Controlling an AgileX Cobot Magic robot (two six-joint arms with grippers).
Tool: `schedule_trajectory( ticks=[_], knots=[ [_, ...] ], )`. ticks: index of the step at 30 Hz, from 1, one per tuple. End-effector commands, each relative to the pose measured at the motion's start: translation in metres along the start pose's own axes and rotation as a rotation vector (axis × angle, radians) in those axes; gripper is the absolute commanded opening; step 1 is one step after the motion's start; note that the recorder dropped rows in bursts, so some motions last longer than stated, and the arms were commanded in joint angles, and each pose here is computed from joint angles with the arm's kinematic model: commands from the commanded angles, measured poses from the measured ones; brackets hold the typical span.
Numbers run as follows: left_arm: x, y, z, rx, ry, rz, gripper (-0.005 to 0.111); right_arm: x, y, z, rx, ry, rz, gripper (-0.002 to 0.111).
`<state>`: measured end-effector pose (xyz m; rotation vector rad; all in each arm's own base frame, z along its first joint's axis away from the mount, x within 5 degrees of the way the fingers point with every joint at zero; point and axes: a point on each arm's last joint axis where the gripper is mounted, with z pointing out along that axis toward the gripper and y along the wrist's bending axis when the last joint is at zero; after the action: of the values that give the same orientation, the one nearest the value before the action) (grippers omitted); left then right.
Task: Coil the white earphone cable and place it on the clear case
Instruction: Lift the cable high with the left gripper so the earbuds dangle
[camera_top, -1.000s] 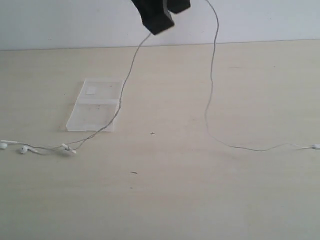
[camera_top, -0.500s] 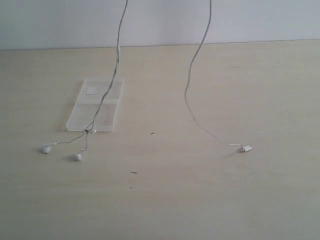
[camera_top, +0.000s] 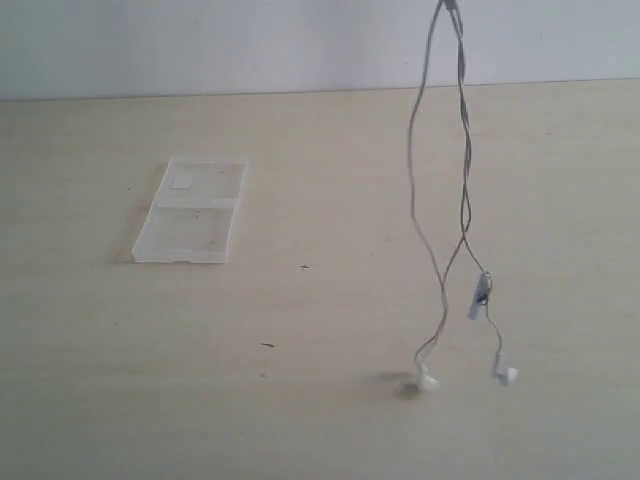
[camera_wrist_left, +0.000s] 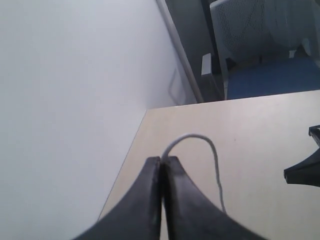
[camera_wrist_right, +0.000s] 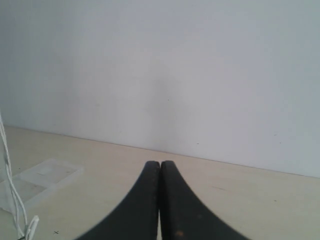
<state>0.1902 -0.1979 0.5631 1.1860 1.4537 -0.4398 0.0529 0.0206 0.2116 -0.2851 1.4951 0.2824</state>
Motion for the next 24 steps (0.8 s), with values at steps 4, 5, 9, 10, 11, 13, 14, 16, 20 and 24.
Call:
schedule_trajectory(
  ticks=[4, 5, 9, 10, 11, 13, 14, 16, 20, 24],
  knots=[
    [-0.0065, -0.0024, -0.0082, 0.004, -0.039, -0.023, 0.000, 0.0003, -0.0006, -0.0005, 0.009, -0.011, -0.011, 0.000],
    [-0.0066, -0.0025, -0.0082, 0.006, -0.040, -0.024, 0.000, 0.0003, -0.0006, -0.0005, 0.009, -0.011, -0.011, 0.000],
    [-0.0066, -0.0025, -0.0082, 0.006, -0.040, -0.024, 0.000, 0.0003, -0.0006, -0.0005, 0.009, -0.011, -0.013, 0.000],
    [-0.0067, -0.0024, -0.0082, 0.005, -0.042, -0.024, 0.000, 0.0003, -0.0006, -0.0005, 0.009, -0.011, -0.013, 0.000],
    [-0.0069, -0.0023, -0.0082, 0.004, -0.043, -0.024, 0.000, 0.0003, -0.0006, -0.0005, 0.009, -0.011, -0.013, 0.000],
    [-0.0070, -0.0022, -0.0082, 0.002, -0.045, -0.024, 0.000, 0.0003, -0.0006, -0.0005, 0.009, -0.011, -0.013, 0.000],
    [-0.0070, -0.0022, -0.0082, 0.002, -0.045, -0.024, 0.000, 0.0003, -0.0006, -0.0005, 0.009, -0.011, -0.013, 0.000],
    [-0.0070, -0.0022, -0.0082, 0.002, -0.045, -0.024, 0.000, 0.0003, -0.0006, -0.0005, 0.009, -0.011, -0.013, 0.000],
    [-0.0070, -0.0022, -0.0082, 0.002, -0.045, -0.024, 0.000, 0.0003, -0.0006, -0.0005, 0.009, -0.011, -0.011, 0.000],
    [-0.0062, -0.0028, -0.0071, 0.011, -0.038, -0.025, 0.000, 0.0003, -0.0006, -0.0005, 0.009, -0.011, -0.011, 0.000]
  ],
)
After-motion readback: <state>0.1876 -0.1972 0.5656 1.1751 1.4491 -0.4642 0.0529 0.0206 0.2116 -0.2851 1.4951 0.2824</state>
